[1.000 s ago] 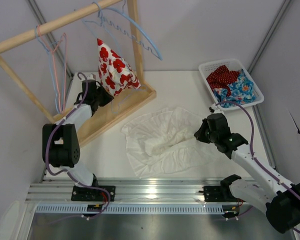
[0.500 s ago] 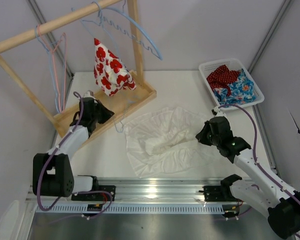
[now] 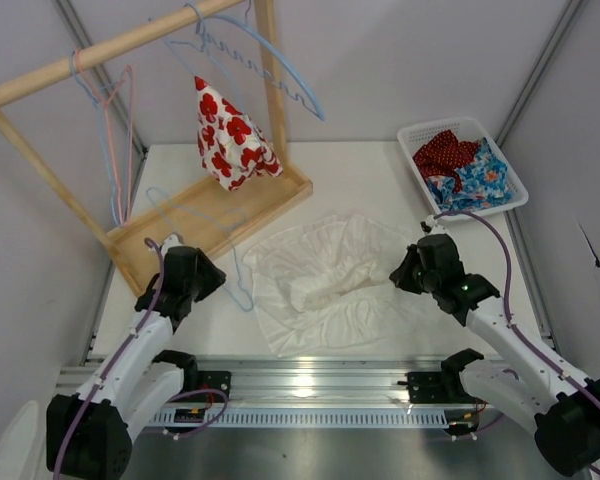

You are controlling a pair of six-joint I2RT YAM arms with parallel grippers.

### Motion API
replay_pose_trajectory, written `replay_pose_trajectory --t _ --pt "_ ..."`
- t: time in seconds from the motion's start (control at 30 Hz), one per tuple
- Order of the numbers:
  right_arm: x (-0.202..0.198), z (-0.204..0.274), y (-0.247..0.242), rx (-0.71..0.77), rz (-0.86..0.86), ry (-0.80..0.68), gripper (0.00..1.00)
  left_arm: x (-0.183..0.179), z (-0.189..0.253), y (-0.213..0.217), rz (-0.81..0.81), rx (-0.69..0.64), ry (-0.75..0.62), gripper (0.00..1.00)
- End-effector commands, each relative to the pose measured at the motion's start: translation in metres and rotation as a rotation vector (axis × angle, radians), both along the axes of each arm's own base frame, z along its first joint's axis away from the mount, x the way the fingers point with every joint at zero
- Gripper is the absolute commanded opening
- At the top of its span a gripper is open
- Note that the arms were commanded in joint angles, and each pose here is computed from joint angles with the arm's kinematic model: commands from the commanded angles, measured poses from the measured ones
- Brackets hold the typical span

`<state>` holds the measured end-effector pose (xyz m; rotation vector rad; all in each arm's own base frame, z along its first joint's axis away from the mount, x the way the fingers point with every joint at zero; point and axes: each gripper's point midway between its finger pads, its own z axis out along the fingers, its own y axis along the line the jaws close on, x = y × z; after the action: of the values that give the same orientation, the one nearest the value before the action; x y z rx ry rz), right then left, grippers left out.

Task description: Place the skirt on the hanger

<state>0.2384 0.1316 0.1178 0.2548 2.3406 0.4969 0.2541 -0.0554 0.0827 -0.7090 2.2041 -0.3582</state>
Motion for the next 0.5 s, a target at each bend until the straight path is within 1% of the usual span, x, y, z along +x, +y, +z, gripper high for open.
replay_pose_trajectory --t 0.0,0.03,0.07,0.1,0.17,0.2,0.27,0.3,0.33,0.37,0.4,0.47 --pt "0.002 0.002 0.005 0.010 0.027 -0.010 0.00 -0.025 -0.025 0.015 0.058 0.070 0.134 0.59" --pt "0.001 0.001 0.004 0.012 0.023 -0.007 0.00 -0.027 -0.023 0.018 0.078 0.074 0.135 0.67" --pt "0.001 0.002 0.004 0.011 0.025 -0.010 0.00 -0.028 -0.021 0.025 0.105 0.098 0.135 0.82" --pt "0.001 0.002 0.003 0.008 0.024 -0.011 0.00 -0.033 -0.019 0.030 0.121 0.115 0.144 0.90" --pt "0.001 0.003 0.003 0.003 0.027 -0.014 0.00 -0.032 -0.005 0.036 0.125 0.148 0.093 0.91" --pt "0.002 0.003 0.003 0.003 0.025 -0.013 0.00 -0.025 0.013 0.040 0.134 0.175 0.045 0.91" --pt "0.001 0.000 0.003 -0.004 0.030 -0.006 0.00 -0.028 0.023 0.043 0.111 0.237 0.037 0.88" --pt "0.001 -0.001 0.003 -0.004 0.032 -0.006 0.00 -0.022 0.046 0.043 0.112 0.262 -0.004 0.87" --pt "0.002 -0.002 0.003 -0.006 0.032 0.000 0.00 -0.026 0.048 0.043 0.092 0.287 0.017 0.84" --pt "0.002 -0.003 0.003 -0.006 0.031 0.002 0.00 -0.026 0.050 0.040 0.081 0.299 0.027 0.83" --pt "0.002 -0.003 0.003 -0.007 0.030 0.003 0.00 -0.021 0.069 0.031 0.065 0.294 -0.013 0.81" --pt "0.002 -0.005 0.002 -0.014 0.028 0.007 0.00 -0.019 0.077 0.017 0.023 0.300 -0.033 0.80"
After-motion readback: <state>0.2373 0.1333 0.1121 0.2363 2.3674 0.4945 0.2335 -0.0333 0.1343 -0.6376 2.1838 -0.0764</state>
